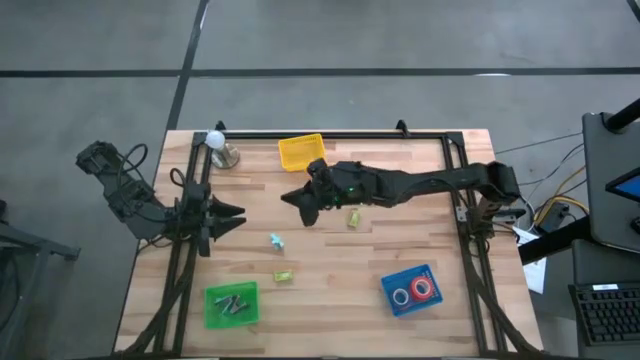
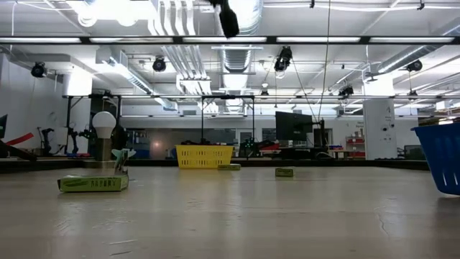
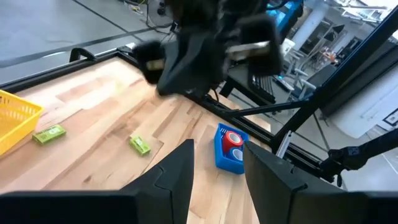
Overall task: Pick and place Stapler, Stapler remover, tape
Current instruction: Put the light blue staple remover into the green basket
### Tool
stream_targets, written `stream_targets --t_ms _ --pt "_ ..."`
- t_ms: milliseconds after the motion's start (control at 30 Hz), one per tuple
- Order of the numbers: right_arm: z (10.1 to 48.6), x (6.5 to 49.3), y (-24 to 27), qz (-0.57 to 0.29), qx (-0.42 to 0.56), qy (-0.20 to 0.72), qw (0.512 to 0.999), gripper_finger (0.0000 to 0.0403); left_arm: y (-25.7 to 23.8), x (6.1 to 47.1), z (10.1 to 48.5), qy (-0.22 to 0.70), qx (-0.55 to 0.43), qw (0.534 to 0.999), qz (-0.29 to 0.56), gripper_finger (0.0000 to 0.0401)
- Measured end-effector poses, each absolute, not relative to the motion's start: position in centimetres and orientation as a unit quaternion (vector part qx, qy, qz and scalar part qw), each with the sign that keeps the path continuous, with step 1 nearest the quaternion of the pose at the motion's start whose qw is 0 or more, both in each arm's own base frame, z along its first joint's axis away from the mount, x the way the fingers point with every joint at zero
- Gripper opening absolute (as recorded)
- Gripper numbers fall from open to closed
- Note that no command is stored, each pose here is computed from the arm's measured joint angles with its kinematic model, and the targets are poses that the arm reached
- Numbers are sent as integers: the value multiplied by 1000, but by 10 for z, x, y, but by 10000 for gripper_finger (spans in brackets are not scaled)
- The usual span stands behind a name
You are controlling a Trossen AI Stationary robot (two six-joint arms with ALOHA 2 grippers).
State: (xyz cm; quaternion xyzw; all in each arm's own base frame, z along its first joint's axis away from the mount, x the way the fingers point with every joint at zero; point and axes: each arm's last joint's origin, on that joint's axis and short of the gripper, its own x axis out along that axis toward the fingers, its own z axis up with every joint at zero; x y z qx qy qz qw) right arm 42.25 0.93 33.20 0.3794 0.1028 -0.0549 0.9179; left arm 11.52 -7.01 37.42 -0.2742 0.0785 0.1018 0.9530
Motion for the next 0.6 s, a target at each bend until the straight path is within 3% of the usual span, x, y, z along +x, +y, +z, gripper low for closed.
stream_targets --t_ms 233,367,600 --pt "263 451 7 -21 491 232 839 32 -70 116 374 77 -279 952 103 140" --pt "215 469 -2 -15 556 277 783 88 -70 116 374 77 -281 951 104 140" --pt "156 483 -15 -25 606 315 730 186 -70 116 374 77 -291 948 103 140"
